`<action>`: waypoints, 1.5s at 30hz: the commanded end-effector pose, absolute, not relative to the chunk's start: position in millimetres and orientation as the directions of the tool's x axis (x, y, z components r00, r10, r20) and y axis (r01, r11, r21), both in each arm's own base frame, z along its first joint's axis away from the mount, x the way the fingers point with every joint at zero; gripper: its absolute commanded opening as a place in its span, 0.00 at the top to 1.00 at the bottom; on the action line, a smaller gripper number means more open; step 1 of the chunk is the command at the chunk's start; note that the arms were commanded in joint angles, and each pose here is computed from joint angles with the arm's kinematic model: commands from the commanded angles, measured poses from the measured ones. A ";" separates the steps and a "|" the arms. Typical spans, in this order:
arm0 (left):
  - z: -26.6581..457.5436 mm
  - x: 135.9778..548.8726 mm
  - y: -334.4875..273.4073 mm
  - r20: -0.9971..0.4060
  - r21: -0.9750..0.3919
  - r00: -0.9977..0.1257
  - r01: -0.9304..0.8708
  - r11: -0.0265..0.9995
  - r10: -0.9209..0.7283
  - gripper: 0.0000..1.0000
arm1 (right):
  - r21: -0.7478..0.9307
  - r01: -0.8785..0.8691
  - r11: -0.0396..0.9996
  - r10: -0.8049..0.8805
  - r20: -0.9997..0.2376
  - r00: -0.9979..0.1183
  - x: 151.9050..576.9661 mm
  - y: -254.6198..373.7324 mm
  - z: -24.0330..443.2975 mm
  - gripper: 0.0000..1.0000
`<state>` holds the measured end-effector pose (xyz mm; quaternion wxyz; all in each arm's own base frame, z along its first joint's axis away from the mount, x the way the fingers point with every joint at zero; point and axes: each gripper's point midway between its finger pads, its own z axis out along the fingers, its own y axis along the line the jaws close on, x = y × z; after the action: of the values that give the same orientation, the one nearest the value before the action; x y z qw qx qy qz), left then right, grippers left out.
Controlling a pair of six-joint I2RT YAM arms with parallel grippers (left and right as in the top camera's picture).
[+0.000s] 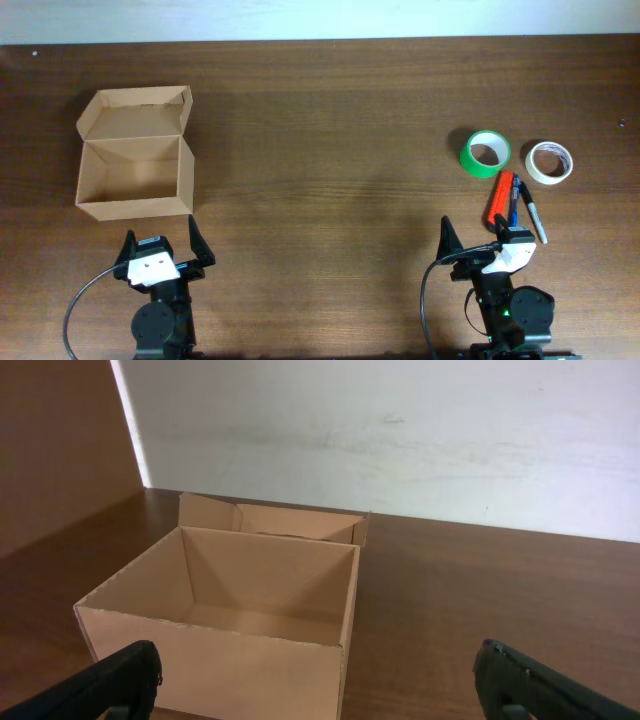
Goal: Pack container
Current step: 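Reach the left gripper toward the cardboard box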
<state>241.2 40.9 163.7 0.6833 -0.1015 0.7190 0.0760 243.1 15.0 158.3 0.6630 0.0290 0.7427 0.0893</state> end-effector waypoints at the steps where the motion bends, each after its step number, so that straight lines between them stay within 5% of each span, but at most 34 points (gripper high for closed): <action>1: 161.8 241.2 41.2 -0.998 -0.021 -0.049 -0.248 0.968 -0.035 0.00 | 0.173 -0.040 0.984 0.167 -0.978 -0.129 243.7 9.6 152.8 0.01; 12: 187.5 247.4 29.8 -0.994 0.035 -0.105 -0.178 0.983 0.016 0.00 | 0.231 0.086 0.969 0.245 -0.873 -0.421 247.6 2.4 139.6 0.01; 21: 240.5 321.0 53.0 -0.931 0.174 -0.351 -0.175 0.969 0.103 0.00 | 0.178 0.228 0.957 0.281 -0.763 -0.583 338.8 -64.9 204.3 0.01; 34: 322.2 472.8 97.1 -0.883 0.105 -0.468 -0.098 0.990 0.048 0.00 | 0.143 0.419 0.897 0.382 -0.729 -0.568 408.3 -187.1 295.4 0.01; 45: 285.5 459.3 73.8 -0.789 0.007 -0.615 0.008 1.000 0.011 0.00 | 0.145 0.480 0.865 0.443 -0.669 -0.597 385.9 -199.9 284.0 0.01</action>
<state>465.2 90.4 289.3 0.4539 -0.0197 0.8897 0.0443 387.7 -199.8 283.0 0.3719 0.2617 0.8903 -0.0246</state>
